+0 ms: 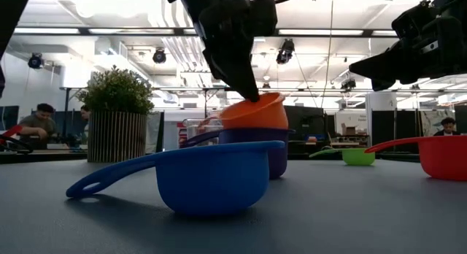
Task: Nest measuring cups in basket
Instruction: Stack the orange measuring cup on top of the purple measuring cup
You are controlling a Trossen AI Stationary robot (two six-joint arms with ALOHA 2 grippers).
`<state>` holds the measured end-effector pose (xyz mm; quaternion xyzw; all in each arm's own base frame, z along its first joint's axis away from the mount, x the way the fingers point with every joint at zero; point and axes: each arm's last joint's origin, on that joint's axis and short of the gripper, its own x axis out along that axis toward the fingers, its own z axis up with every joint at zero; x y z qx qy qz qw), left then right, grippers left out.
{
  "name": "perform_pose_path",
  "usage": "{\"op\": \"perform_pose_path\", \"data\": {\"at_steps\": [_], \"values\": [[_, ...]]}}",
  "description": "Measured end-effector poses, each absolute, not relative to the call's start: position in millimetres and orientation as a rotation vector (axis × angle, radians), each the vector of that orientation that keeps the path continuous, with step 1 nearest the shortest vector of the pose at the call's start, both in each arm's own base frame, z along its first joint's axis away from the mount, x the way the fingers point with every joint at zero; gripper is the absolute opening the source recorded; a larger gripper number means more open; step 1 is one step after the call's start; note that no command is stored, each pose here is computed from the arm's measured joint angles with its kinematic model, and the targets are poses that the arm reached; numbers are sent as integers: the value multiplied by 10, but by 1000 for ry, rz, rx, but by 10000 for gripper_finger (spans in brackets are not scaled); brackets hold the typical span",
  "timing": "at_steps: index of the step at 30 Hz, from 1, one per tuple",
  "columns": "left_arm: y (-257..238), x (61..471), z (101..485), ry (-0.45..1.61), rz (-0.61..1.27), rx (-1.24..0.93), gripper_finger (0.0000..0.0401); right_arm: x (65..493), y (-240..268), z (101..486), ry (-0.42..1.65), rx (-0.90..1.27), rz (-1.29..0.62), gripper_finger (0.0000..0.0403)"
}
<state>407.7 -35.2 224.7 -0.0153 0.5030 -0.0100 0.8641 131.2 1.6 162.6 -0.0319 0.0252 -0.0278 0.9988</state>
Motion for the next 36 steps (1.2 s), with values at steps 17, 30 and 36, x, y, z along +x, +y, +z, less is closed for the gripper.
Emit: {"op": "perform_pose_path", "data": {"at_steps": [17, 30, 36], "values": [[-429, 3966, 2560, 960, -11, -27, 145, 1312, 16, 1623, 55, -65, -56, 9], [-817, 3855, 2244, 531, 45, 33, 39, 1312, 17, 1601, 77, -66, -54, 9], [-782, 3649, 1867, 320, -4, -77, 8, 1311, 17, 1596, 82, -66, -54, 9]]}}
